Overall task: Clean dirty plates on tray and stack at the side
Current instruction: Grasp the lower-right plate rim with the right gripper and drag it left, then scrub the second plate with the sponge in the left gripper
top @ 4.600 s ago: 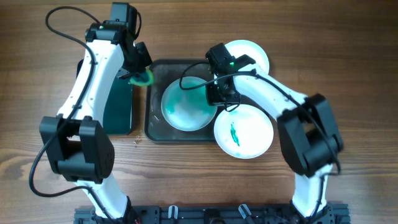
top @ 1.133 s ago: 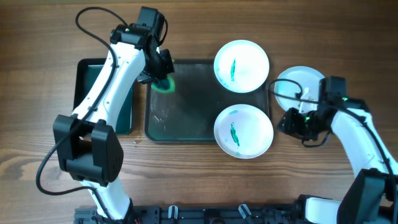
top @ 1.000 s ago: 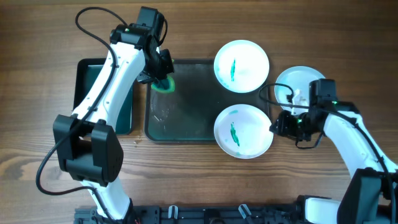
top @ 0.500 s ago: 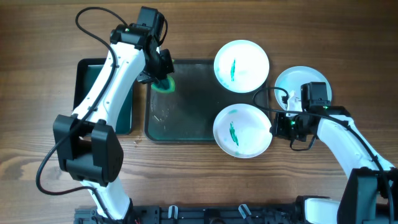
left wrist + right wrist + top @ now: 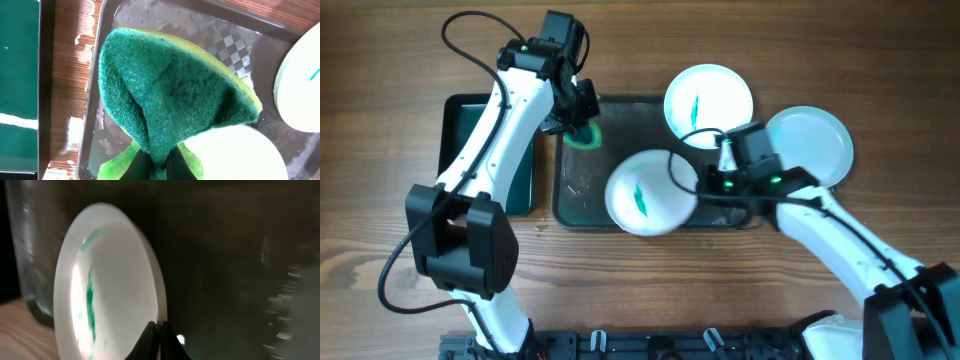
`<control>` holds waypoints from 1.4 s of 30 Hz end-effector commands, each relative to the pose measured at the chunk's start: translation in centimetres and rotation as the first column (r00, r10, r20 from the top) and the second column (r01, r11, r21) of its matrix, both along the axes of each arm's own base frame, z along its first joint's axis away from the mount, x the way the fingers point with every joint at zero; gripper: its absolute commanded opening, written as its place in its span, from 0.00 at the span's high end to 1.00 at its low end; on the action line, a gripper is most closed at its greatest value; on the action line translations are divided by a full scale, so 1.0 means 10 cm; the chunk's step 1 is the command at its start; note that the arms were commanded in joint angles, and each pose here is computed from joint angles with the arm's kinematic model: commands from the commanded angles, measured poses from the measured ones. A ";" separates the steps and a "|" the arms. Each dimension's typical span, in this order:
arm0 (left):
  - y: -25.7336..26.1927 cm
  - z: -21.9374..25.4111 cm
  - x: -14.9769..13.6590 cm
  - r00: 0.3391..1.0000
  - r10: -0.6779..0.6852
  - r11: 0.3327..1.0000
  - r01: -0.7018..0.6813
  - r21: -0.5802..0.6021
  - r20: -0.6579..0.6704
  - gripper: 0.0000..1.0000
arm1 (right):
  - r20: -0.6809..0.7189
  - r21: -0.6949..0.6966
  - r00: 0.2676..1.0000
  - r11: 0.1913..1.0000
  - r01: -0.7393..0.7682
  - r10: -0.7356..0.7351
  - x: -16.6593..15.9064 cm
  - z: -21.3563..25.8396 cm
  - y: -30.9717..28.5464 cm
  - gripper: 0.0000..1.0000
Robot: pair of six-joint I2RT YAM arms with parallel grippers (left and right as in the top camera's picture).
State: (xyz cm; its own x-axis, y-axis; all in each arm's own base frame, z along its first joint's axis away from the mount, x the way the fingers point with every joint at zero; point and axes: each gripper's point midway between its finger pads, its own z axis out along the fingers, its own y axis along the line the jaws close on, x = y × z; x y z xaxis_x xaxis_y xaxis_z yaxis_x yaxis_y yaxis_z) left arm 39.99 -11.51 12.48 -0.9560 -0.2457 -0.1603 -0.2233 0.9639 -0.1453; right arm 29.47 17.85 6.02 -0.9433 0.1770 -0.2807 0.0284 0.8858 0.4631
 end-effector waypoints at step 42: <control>-0.16 -0.32 -0.27 0.996 -0.034 0.999 0.033 -0.013 -0.082 0.96 | -0.219 -0.069 0.975 0.996 -0.048 0.031 0.30 -0.70 0.44 0.96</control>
